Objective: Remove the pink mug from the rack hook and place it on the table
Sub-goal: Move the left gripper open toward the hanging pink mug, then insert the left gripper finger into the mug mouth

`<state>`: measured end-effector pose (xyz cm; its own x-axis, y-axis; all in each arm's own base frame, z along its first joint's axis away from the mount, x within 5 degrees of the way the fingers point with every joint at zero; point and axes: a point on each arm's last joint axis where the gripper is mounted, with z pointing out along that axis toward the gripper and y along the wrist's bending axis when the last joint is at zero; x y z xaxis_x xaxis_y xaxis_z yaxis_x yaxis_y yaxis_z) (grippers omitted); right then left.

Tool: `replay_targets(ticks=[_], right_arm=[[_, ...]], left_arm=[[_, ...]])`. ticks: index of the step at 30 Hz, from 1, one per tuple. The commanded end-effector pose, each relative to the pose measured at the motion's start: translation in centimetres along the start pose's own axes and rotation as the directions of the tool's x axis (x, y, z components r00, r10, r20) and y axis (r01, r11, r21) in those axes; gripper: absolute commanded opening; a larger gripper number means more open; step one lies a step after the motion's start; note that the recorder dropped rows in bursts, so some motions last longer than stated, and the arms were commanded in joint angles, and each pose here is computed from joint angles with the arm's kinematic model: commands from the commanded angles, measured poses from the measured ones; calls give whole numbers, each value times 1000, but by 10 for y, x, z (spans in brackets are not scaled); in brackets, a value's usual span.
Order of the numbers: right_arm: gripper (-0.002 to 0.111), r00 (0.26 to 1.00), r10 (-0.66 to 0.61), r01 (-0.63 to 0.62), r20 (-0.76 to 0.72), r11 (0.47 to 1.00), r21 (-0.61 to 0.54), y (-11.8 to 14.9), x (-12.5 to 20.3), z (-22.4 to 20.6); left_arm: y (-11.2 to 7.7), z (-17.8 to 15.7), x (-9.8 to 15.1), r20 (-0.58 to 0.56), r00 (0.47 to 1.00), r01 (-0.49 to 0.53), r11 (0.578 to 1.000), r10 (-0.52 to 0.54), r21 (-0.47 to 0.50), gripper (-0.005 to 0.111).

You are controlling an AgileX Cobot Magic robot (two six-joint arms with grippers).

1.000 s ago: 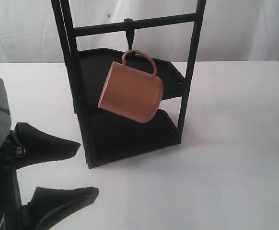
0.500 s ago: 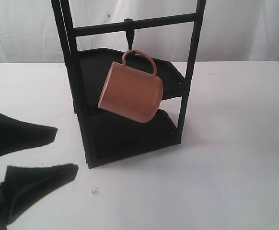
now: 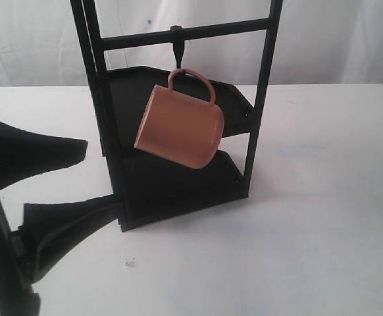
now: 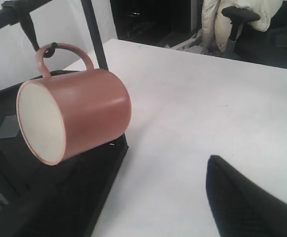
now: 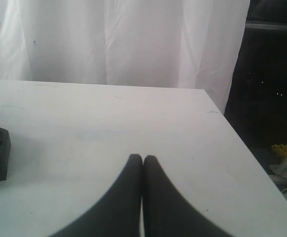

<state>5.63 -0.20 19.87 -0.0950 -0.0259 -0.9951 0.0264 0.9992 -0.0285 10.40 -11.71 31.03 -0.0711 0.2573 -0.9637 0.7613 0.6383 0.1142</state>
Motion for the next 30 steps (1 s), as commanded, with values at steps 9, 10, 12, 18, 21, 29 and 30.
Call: replay_targets(ticks=[9,10,12,18,21,29,30], right_arm=[[0,1000,-1,1,4,1000,0,0,2,0],[0,1000,-1,1,4,1000,0,0,2,0],[0,1000,-1,1,4,1000,0,0,2,0],[0,1000,-1,1,4,1000,0,0,2,0],[0,1000,-1,1,4,1000,0,0,2,0],[0,1000,2,-2,4,1000,-1,0,2,0],[0,1000,2,-2,4,1000,-1,0,2,0]], left_arm=[[11,41,10,-8,998,-55,997,54,-63,72],[16,44,12,-22,999,-25,996,23,-86,72],[27,48,17,-44,999,15,990,-21,-141,72],[37,53,21,-48,998,22,982,-32,-188,72],[37,57,23,-51,998,23,982,-33,-186,72],[37,66,25,-26,999,40,985,-45,-169,72],[36,68,24,-22,999,30,987,-34,-160,72]])
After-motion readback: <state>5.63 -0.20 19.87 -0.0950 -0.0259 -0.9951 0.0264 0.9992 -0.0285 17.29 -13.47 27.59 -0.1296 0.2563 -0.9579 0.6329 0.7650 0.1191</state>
